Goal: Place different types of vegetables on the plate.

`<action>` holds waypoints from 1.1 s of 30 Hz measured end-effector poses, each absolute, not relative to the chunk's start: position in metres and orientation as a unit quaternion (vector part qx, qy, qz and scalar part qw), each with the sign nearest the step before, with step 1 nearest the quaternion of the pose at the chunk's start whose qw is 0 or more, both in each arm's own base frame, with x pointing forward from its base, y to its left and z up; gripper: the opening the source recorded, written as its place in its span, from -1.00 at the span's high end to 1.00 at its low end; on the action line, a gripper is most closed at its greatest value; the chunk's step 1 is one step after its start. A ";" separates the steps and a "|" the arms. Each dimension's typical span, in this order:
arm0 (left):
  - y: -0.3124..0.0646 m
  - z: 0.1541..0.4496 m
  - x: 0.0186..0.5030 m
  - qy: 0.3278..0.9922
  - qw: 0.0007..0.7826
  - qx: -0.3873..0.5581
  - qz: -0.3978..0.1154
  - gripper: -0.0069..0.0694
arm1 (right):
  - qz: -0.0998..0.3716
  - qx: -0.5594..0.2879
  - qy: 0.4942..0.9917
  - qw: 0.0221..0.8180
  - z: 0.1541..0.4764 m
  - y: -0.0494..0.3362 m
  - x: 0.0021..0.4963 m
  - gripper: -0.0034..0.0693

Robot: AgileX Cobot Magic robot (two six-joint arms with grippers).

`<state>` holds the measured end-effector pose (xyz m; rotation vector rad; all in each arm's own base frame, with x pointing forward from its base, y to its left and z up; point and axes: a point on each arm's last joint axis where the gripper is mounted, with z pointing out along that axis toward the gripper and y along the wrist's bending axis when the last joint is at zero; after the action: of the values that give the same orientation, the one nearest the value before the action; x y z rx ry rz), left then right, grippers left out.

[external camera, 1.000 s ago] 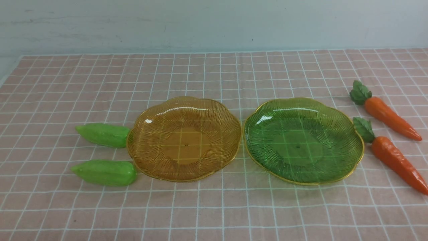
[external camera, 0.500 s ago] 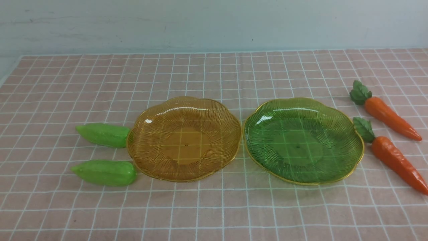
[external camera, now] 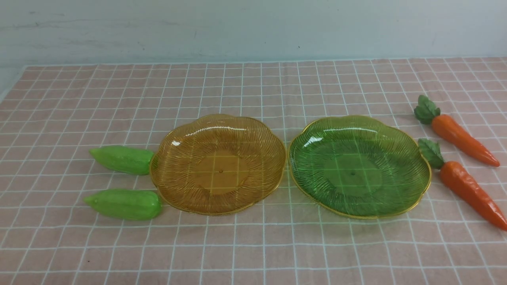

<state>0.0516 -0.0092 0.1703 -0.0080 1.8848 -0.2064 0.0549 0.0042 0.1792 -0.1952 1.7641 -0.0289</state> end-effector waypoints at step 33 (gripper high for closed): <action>-0.036 0.253 0.097 0.943 0.237 -0.107 -0.206 0.80 | 0.065 -0.022 0.934 0.351 0.282 0.024 0.151 0.88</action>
<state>0.0965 -0.0360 0.2529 -0.2927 2.5857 -0.5651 0.1511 0.0240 0.2819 -0.0565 2.4180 0.1686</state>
